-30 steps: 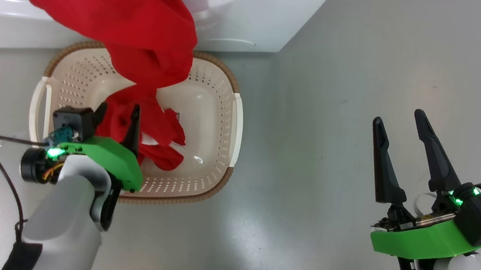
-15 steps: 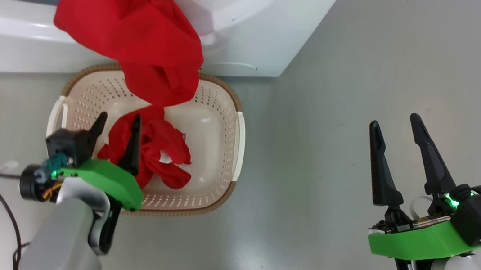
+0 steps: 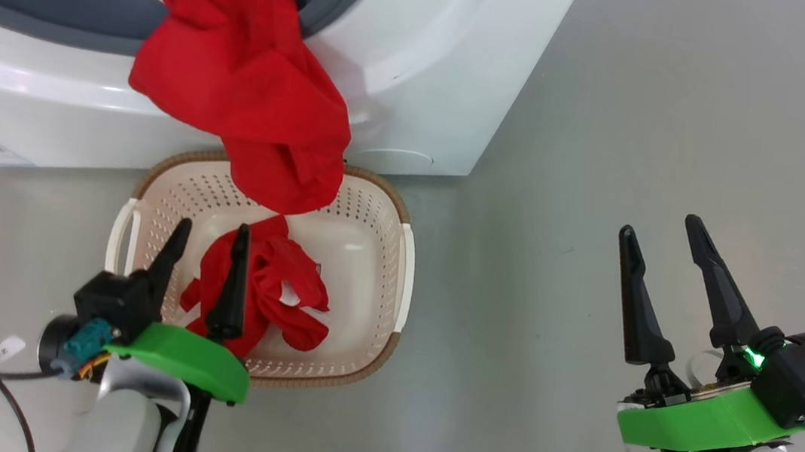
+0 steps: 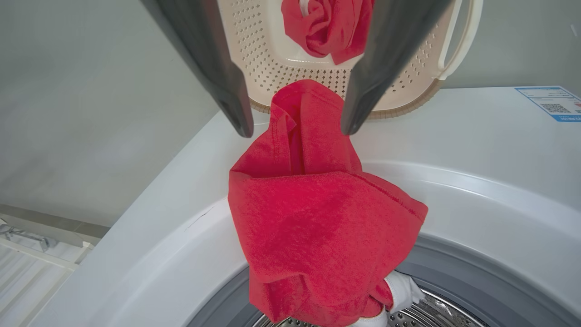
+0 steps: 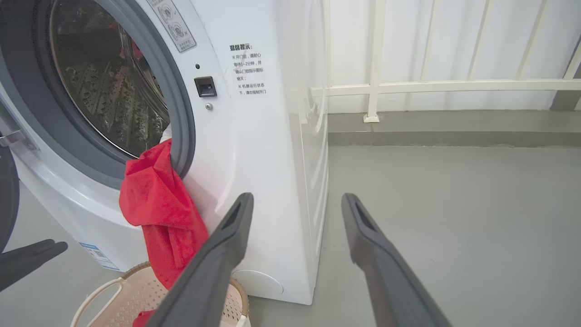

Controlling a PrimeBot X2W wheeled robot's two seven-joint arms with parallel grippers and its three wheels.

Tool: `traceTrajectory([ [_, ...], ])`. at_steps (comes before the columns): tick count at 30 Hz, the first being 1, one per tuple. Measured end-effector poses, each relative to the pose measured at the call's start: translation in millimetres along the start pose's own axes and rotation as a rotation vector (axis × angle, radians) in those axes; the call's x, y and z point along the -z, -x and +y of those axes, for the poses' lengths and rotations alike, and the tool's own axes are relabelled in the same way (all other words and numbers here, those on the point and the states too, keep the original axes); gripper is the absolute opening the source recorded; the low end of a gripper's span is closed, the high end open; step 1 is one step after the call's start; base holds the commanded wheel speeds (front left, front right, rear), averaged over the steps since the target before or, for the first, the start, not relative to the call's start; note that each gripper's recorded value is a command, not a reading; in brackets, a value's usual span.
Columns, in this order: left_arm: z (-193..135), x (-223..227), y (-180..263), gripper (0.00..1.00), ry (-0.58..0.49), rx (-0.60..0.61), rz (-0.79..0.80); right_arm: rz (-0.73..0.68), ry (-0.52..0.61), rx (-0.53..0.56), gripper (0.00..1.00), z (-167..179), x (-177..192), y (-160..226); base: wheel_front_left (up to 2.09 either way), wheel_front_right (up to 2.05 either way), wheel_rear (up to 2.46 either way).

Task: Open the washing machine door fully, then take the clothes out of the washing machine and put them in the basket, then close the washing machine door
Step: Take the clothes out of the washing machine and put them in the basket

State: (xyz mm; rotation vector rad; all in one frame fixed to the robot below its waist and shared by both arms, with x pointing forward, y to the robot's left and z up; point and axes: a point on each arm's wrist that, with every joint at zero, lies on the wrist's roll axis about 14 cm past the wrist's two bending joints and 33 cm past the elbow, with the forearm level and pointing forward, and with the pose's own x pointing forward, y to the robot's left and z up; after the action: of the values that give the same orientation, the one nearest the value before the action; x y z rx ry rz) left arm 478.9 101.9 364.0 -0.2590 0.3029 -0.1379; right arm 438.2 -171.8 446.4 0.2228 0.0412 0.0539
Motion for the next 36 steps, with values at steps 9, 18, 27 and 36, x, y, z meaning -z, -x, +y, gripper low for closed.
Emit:
traceTrajectory([
  [9,-7,-23,16,1.0,-0.001,0.011,-0.073,-0.028,0.001,-0.005,1.0,3,-12,5,0.0,0.0,0.0],
  [18,-11,-45,28,1.0,0.006,-0.001,-0.154,-0.011,-0.001,0.007,1.0,0,-7,11,0.0,0.0,0.0],
  [27,-11,-59,37,1.0,0.004,-0.018,-0.206,-0.016,-0.001,0.006,1.0,0,-8,10,0.0,0.0,0.0],
  [36,-11,-66,39,1.0,0.004,-0.021,-0.226,-0.016,-0.003,0.002,1.0,1,-8,9,0.0,0.0,0.0],
])
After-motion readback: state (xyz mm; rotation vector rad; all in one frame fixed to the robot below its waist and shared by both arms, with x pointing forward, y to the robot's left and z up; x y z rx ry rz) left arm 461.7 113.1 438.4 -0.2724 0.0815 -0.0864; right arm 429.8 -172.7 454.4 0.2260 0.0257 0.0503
